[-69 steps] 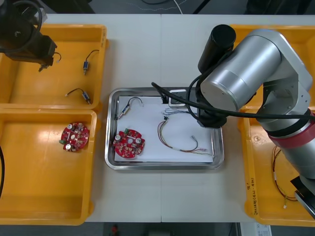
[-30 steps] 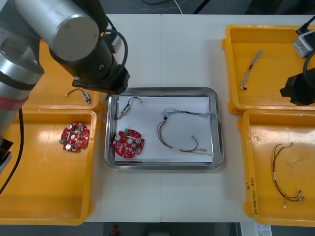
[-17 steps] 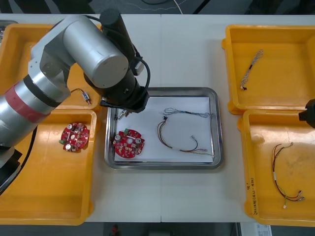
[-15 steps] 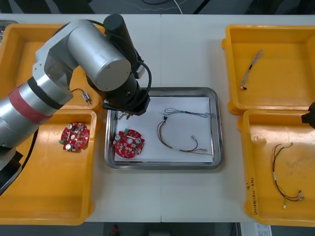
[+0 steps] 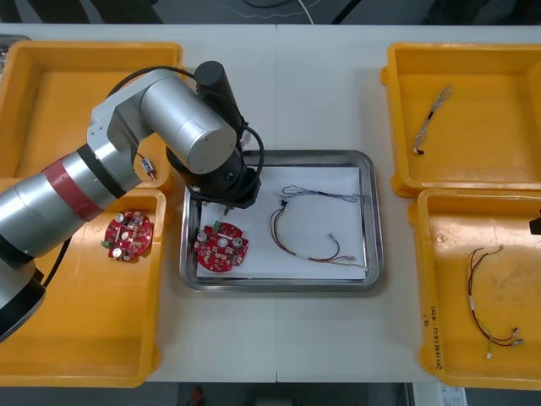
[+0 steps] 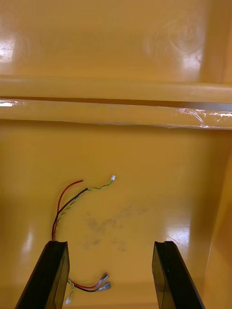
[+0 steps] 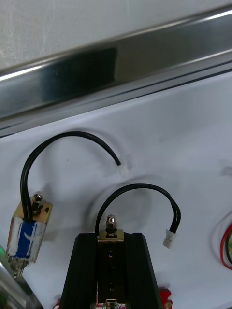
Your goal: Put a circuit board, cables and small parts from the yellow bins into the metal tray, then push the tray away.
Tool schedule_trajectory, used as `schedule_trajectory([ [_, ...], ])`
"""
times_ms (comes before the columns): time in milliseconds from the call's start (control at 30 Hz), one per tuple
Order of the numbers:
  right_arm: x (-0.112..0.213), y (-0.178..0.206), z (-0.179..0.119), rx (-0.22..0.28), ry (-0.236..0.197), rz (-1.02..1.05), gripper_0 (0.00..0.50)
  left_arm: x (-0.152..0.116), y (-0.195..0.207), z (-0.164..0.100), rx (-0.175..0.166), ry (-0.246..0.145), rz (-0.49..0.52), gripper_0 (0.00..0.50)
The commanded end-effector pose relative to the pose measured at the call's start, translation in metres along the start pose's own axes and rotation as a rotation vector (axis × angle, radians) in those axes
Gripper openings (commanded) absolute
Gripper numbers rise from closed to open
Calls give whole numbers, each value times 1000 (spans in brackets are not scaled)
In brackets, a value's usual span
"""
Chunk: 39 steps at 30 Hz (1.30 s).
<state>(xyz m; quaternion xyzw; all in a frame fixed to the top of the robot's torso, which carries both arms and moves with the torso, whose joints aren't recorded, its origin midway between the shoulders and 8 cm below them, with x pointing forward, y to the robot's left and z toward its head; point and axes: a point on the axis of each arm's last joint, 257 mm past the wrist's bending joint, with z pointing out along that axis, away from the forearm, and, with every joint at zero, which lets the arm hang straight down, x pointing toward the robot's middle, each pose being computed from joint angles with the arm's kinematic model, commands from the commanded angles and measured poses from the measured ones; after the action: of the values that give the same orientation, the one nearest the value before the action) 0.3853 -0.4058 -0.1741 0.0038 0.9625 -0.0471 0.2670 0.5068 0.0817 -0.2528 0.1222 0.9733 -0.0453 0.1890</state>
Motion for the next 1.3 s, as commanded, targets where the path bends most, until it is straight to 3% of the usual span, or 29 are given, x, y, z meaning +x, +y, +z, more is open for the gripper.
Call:
schedule_trajectory([
  [33, 0, -12, -12, 31, -14, 30, 500, -20, -30, -14, 38, -44, 9, 26],
  [67, 2, -12, -11, 29, -12, 32, 500, -20, -30, -14, 38, -45, 6, 129],
  [100, 3, -12, -11, 27, -9, 32, 500, -22, -31, -15, 39, -49, 8, 266],
  [167, 4, -13, -11, 27, -7, 34, 500, -22, -34, -16, 44, -49, 9, 440],
  [200, 6, -13, -10, 24, -4, 36, 500, -22, -34, -16, 44, -47, 7, 497],
  [600, 10, -12, -10, 12, 2, 41, 500, -28, -28, -35, 45, -44, -28, 500],
  [1000, 8, -5, -12, -4, -5, 27, 500, -40, 10, -104, 0, -46, -96, 500],
  [1200, -1, 18, -25, -16, -56, -64, 500, -35, 37, -139, -28, -35, -123, 500],
  [1300, -2, 39, -29, -34, -71, -128, 500, -39, 46, -154, -19, -61, -137, 500],
])
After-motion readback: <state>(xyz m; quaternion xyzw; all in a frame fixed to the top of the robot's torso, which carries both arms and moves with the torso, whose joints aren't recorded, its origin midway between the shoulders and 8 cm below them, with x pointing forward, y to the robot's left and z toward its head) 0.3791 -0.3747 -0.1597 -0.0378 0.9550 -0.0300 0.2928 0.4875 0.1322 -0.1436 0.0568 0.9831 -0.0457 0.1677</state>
